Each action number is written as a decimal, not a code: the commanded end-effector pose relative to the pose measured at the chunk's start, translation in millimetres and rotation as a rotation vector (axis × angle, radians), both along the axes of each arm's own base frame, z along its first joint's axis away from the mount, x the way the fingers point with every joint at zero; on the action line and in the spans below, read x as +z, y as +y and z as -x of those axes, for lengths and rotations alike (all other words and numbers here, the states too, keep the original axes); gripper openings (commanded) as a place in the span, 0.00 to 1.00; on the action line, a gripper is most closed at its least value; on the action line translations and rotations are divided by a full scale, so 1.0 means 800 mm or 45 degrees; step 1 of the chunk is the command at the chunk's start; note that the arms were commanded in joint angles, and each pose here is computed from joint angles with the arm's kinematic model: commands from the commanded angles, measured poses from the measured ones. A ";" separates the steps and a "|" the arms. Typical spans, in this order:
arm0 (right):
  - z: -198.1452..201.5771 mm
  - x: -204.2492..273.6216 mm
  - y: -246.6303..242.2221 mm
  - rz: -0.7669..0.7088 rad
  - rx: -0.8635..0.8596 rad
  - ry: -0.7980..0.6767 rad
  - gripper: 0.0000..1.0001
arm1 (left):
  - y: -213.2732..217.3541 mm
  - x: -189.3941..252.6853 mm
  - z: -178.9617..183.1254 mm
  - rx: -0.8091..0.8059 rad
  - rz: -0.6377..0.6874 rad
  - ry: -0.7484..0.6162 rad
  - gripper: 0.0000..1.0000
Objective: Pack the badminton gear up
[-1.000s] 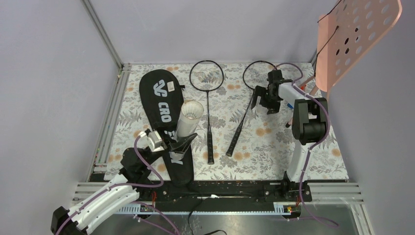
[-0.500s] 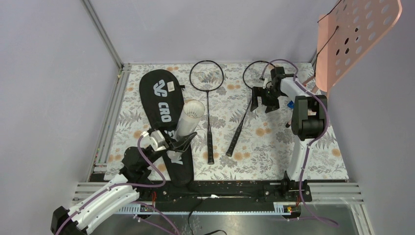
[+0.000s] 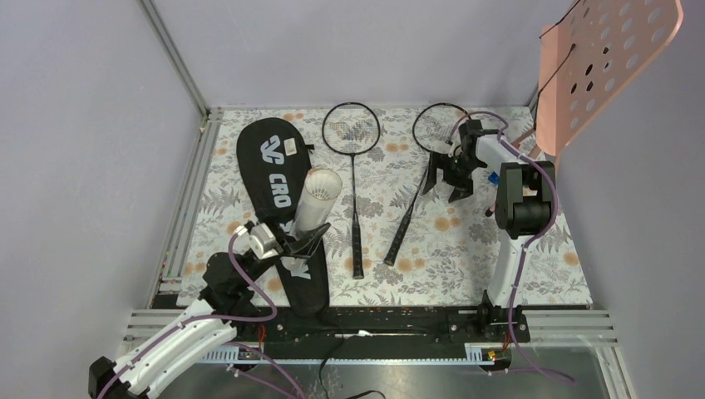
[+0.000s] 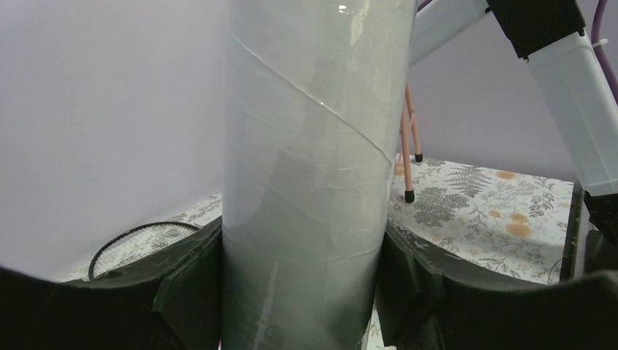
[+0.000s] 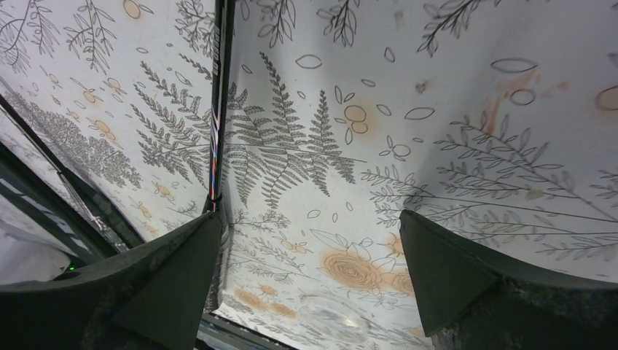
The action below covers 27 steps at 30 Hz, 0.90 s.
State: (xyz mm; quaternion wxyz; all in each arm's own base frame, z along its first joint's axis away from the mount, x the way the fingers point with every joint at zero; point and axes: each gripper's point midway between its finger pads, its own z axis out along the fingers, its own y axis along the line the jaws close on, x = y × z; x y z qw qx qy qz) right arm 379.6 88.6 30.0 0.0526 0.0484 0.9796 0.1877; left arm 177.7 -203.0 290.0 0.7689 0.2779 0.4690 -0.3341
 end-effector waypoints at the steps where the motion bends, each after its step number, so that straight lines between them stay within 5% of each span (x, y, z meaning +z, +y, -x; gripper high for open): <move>1: 0.001 0.018 0.023 -0.131 -0.091 -0.003 1.00 | 0.012 0.037 0.004 0.040 0.074 -0.093 0.63; 9: 0.007 0.028 0.047 -0.252 -0.074 -0.057 1.00 | 0.014 0.038 0.006 0.038 0.078 -0.099 0.63; 16: -0.021 0.059 0.043 -0.231 -0.017 -0.316 1.00 | 0.014 0.040 0.005 0.043 0.080 -0.087 0.63; 27: -0.046 0.074 -0.056 0.411 0.619 -0.676 1.00 | 0.012 0.036 0.011 0.018 0.088 -0.156 0.63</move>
